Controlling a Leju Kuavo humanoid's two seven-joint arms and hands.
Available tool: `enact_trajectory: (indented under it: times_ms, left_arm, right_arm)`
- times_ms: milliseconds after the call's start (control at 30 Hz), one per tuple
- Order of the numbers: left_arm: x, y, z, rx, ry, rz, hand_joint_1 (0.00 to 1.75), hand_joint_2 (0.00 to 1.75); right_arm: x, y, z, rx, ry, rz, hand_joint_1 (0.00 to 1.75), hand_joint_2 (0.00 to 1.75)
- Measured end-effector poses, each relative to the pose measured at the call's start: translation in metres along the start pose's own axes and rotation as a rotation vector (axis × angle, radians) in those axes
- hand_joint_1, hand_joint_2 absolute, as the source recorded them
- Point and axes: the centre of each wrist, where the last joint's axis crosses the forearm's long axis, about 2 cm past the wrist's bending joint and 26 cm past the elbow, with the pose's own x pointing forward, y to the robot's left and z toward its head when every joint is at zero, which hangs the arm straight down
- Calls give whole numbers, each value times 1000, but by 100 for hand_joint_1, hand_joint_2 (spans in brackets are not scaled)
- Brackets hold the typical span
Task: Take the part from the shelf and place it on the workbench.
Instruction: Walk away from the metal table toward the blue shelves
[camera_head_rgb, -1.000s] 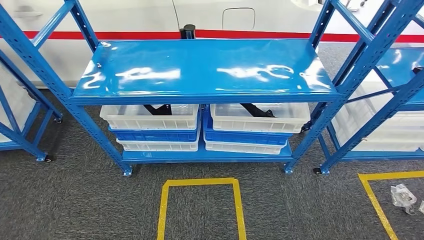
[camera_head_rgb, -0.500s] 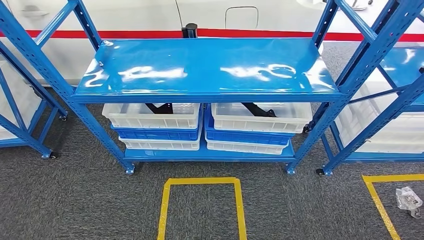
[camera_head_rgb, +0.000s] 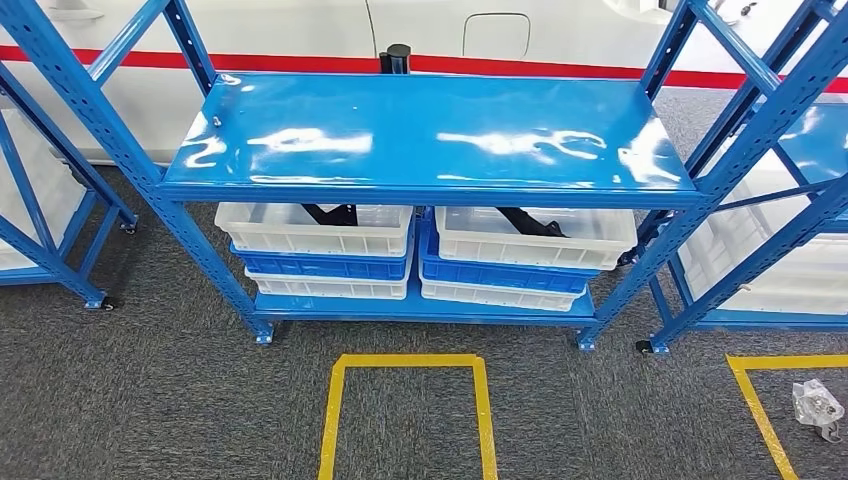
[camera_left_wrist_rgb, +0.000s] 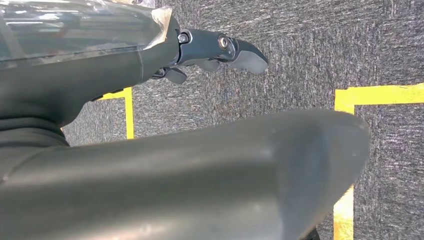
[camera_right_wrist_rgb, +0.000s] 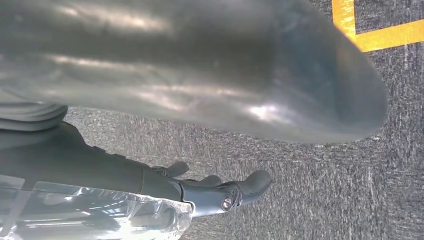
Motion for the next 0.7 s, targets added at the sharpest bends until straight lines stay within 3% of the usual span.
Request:
enact_trajectory:
  times_ms: [700]
  left_arm:
    - [0, 0, 0, -3, 10, -2, 0, 0]
  right_arm:
    - [1, 0, 0, 6, 9, 3, 0, 0]
